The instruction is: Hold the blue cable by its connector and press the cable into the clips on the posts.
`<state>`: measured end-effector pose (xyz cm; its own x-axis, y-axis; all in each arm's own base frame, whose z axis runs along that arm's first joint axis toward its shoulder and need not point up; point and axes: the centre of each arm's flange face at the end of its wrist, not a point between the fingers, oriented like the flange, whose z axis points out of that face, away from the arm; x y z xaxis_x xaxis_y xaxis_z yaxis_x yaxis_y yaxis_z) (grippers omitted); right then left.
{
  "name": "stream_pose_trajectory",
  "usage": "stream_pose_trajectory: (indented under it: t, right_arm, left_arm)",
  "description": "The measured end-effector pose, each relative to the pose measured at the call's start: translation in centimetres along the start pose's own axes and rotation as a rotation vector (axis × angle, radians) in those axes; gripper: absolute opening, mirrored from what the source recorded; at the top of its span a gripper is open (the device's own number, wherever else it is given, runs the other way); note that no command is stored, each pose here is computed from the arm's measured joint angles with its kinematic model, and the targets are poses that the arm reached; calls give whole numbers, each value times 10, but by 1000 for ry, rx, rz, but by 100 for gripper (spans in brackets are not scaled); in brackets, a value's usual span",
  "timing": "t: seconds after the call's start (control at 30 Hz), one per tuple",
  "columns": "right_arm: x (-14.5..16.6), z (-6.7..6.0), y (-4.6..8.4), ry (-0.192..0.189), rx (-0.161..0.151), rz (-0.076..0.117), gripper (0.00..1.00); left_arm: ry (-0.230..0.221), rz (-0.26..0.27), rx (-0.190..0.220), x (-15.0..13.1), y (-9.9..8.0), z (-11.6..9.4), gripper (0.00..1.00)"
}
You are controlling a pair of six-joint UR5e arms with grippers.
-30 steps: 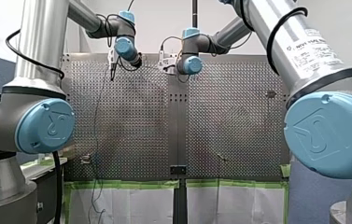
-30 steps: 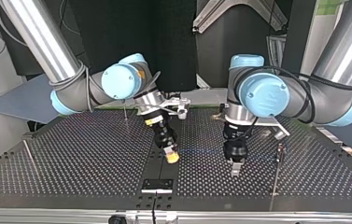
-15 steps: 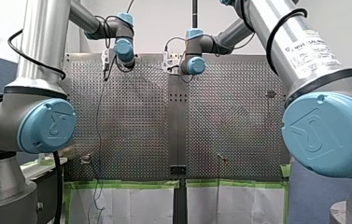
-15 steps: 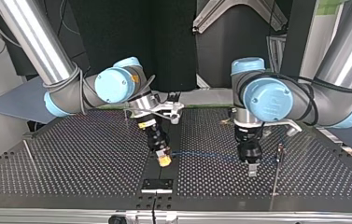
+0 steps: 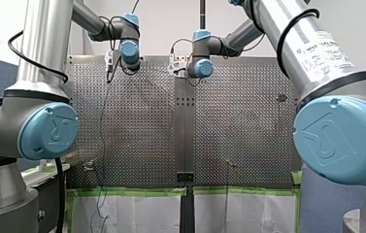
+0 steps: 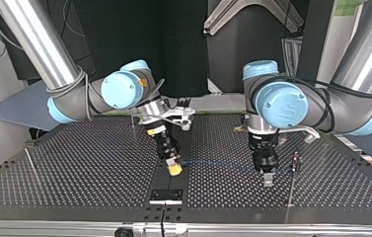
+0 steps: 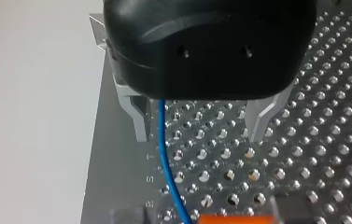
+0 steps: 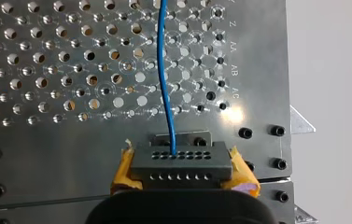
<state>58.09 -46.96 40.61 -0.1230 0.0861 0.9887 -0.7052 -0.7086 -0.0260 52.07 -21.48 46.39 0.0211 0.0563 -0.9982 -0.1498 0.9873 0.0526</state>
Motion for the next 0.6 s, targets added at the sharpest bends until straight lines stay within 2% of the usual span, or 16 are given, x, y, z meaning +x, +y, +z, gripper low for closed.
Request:
stream_pose_trajectory:
  t: [0.03, 0.07, 0.1, 0.17, 0.2, 0.23, 0.27, 0.6]
  right_arm:
    - [0, 0, 0, 0, 0, 0, 0]
    - [0, 0, -1, -1, 1, 0, 0]
    - [0, 0, -1, -2, 1, -1, 0]
    - [0, 0, -1, -3, 2, -2, 0]
    - [-1, 0, -1, -4, 2, -2, 0]
    - [-1, -1, -1, -4, 2, -2, 0]
    - [-1, -1, -1, -5, 2, -2, 0]
    - [-1, -1, -3, -10, 4, -4, 0]
  left_arm:
    - [0, 3, -6, 0, 0, 0, 100]
    - [-1, 8, -16, 0, 1, -1, 93]
    - [-1, 14, -23, 0, 1, -1, 93]
    - [-3, 27, -39, -1, 1, -1, 53]
    - [-5, 34, -45, -1, 1, -2, 53]
    - [-7, 39, -50, -1, 1, -2, 7]
    - [-10, 45, -54, -2, 0, -2, 0]
    - [-37, 60, -37, -2, -9, -4, 0]
